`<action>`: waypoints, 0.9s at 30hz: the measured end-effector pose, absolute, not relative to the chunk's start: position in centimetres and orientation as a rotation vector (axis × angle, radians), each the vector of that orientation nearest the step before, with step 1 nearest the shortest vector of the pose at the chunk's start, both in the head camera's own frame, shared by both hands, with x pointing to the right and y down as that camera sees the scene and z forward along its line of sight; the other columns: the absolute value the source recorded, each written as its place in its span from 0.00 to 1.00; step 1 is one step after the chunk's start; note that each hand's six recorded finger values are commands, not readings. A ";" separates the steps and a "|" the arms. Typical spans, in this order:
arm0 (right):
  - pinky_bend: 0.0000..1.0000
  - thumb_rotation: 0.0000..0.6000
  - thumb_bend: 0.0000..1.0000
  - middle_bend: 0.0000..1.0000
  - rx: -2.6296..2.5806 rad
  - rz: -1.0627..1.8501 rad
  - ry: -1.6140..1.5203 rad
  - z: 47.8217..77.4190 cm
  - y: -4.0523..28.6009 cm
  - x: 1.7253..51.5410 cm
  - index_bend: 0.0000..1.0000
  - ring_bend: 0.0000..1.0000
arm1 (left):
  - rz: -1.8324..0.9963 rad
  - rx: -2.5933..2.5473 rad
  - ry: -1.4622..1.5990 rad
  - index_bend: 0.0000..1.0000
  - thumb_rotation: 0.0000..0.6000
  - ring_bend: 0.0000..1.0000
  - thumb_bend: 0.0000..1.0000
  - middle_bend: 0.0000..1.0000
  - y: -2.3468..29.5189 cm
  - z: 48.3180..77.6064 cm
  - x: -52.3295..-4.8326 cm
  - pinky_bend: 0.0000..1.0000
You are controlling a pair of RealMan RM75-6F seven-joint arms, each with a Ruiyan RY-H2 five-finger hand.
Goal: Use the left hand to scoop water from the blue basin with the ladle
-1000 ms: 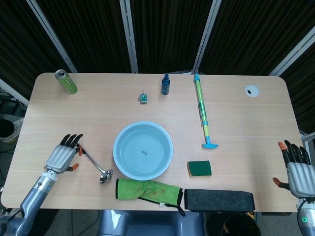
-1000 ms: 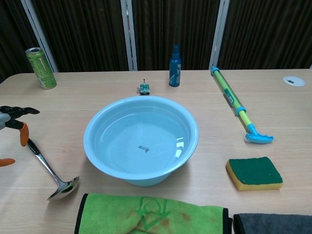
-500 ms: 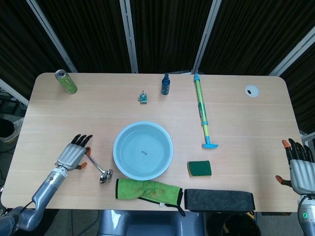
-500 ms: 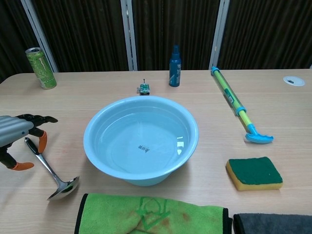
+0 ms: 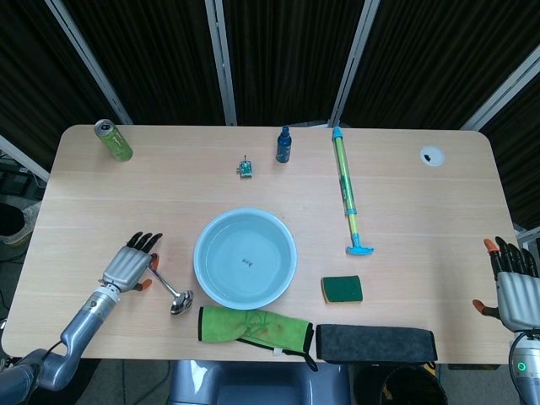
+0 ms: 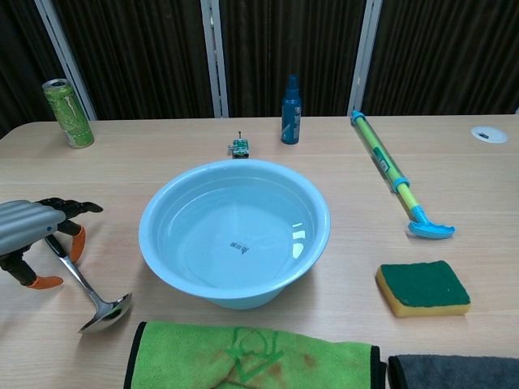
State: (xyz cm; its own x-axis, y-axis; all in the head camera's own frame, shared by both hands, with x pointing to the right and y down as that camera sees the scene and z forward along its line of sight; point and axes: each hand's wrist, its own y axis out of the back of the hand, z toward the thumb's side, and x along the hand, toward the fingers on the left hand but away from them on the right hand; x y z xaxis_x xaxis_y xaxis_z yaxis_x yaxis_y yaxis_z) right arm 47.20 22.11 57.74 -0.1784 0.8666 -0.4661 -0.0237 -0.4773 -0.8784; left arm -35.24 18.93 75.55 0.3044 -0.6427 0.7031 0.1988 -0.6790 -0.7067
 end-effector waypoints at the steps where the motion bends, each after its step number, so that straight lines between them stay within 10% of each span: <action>1: 0.00 1.00 0.00 0.00 -1.424 1.732 -1.006 57.7 22.1 47.2 0.00 0.00 | -1.462 -1.843 0.394 0.47 1.00 0.00 0.26 0.00 18.9 75.7 -35.2 0.00; 27: 0.00 1.00 0.00 0.00 -1.408 1.754 -1.014 58.0 21.8 47.6 0.00 0.00 | -1.477 -1.858 0.354 0.53 1.00 0.00 0.37 0.00 18.9 76.8 -34.9 0.00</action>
State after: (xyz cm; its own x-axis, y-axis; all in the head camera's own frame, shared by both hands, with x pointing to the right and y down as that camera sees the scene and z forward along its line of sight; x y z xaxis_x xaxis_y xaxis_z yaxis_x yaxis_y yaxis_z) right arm 47.65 21.77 57.99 -0.2010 0.8618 -0.4657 -0.0266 -0.4800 -0.8768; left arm -34.85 18.87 76.78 0.3038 -0.6141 0.7284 0.2172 -0.6997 -0.6806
